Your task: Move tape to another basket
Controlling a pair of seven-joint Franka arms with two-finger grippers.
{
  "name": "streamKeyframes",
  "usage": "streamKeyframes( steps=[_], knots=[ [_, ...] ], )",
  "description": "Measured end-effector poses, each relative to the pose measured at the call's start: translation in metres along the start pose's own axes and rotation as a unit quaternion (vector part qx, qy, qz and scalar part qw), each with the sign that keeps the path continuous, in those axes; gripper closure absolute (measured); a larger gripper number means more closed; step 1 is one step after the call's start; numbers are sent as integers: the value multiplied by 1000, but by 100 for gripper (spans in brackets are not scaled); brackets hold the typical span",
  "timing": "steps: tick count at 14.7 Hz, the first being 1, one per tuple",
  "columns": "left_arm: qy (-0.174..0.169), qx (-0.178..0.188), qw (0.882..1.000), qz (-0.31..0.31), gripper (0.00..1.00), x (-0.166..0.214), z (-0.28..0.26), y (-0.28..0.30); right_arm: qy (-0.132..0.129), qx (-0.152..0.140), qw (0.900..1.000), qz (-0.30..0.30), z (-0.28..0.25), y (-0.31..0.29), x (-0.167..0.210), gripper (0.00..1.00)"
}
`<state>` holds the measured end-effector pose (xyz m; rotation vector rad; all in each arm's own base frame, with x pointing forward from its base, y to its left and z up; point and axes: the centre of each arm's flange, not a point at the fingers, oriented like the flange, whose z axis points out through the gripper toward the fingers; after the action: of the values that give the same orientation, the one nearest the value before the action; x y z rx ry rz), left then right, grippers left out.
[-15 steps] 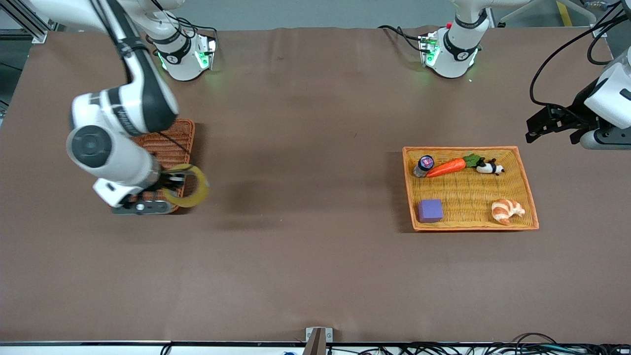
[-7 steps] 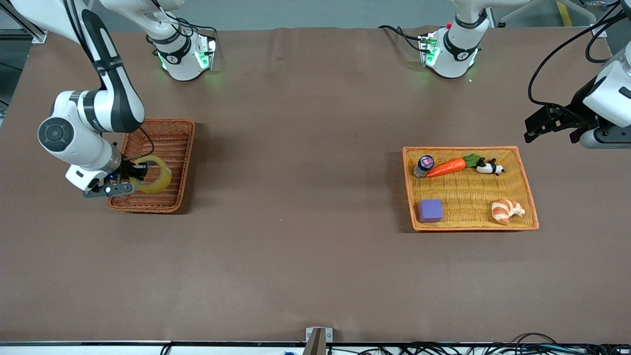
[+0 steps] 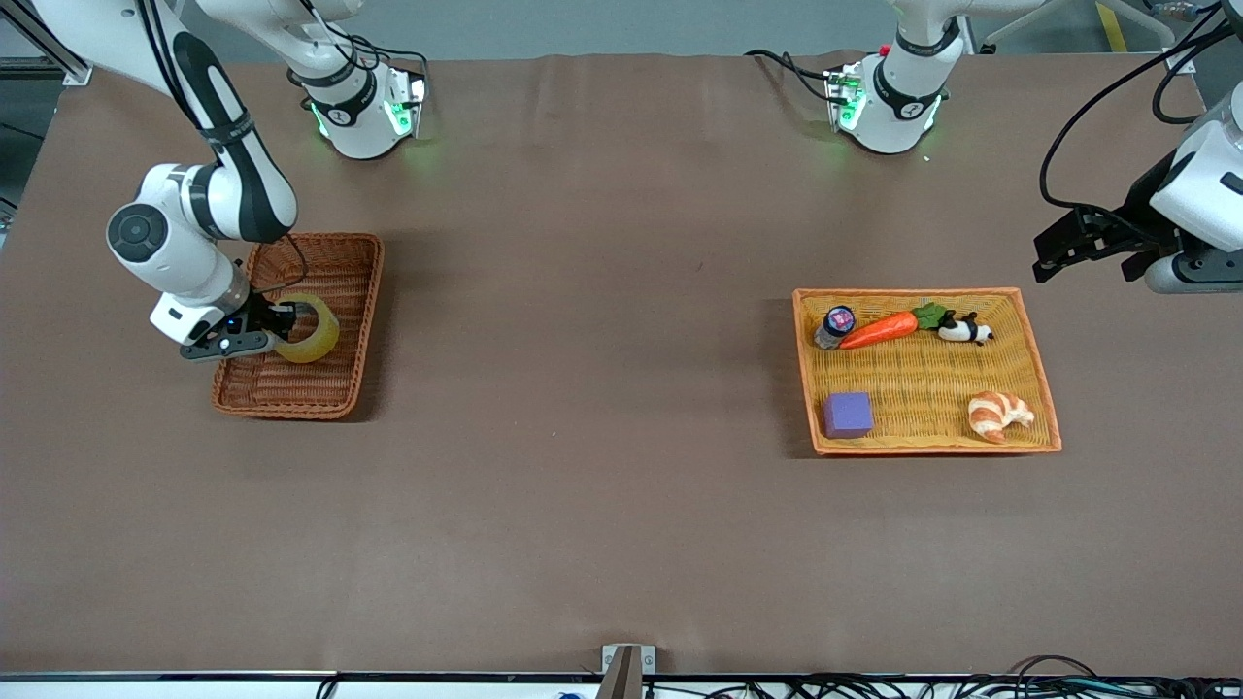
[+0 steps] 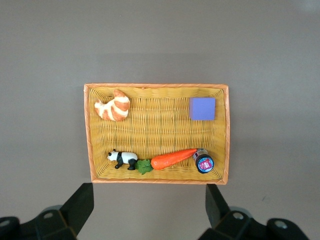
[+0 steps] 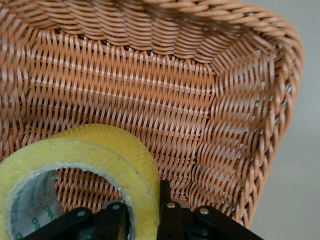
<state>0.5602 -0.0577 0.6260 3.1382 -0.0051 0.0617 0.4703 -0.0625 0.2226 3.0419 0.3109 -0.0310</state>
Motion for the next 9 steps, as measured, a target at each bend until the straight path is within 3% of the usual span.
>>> streamKeyframes(
  steps=[3, 5, 8, 9],
  knots=[
    [1, 0, 1000, -3, 2, 0, 0, -4, 2, -1, 1000, 0, -1, 0, 1, 54],
    [1, 0, 1000, -4, 1, 1, 0, -5, 17, -5, 1000, 0, -12, 4, 11, 33],
    [1, 1, 1000, -5, 2, 1, 0, -5, 35, -12, 999, 17, -59, 15, 39, 4],
    [1, 1, 1000, -5, 2, 1, 0, -5, 35, -13, 999, 30, -82, 18, 49, 0]
  ],
)
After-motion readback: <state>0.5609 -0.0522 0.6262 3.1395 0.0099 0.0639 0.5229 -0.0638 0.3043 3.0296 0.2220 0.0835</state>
